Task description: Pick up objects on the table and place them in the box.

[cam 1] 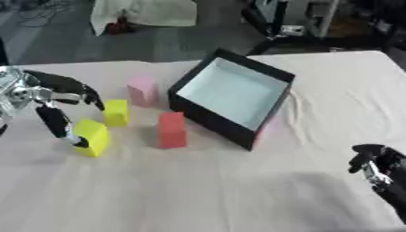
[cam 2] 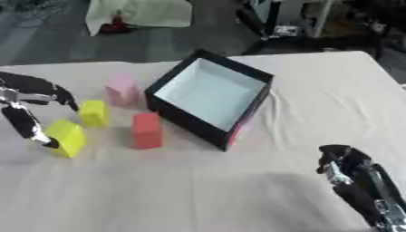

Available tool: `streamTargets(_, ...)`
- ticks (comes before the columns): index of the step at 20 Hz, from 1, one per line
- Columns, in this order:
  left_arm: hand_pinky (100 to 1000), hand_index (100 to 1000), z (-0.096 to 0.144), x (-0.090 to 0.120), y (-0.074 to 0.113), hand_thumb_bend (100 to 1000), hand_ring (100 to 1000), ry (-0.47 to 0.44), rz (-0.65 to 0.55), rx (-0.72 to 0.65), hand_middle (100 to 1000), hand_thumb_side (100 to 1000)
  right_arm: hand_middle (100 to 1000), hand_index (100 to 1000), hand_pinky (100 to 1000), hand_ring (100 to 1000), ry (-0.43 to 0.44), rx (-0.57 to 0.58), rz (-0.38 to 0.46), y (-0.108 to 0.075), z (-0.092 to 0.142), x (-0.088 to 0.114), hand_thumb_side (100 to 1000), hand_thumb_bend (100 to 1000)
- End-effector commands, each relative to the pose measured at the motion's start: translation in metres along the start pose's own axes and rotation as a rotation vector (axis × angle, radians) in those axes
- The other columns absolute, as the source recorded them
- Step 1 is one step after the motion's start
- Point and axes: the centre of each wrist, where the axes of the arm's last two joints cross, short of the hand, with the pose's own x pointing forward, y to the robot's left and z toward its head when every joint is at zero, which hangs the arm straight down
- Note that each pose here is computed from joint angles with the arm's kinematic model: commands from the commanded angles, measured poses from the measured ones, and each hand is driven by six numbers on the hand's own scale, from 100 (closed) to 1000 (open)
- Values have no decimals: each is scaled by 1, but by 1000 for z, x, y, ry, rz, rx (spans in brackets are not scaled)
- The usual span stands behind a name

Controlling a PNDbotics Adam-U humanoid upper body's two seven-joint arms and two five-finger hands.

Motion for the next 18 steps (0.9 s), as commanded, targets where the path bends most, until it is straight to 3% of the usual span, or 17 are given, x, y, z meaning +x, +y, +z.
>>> streamTargets(1, 832, 903, 12, -13, -1, 554, 847, -55, -114, -158, 842, 497, 491, 679, 708, 493, -15, 2, 24, -5, -2, 5, 476, 100)
streamTargets(12, 827, 892, 9, -23, -9, 521, 830, 7, -76, -181, 824, 462, 492, 679, 708, 493, -17, 2, 22, -5, -3, 5, 477, 100)
streamTargets(18, 801, 871, 7, -26, -11, 484, 779, 28, -48, -176, 786, 412, 491, 679, 708, 492, -17, 1, 20, -5, -3, 5, 478, 100)
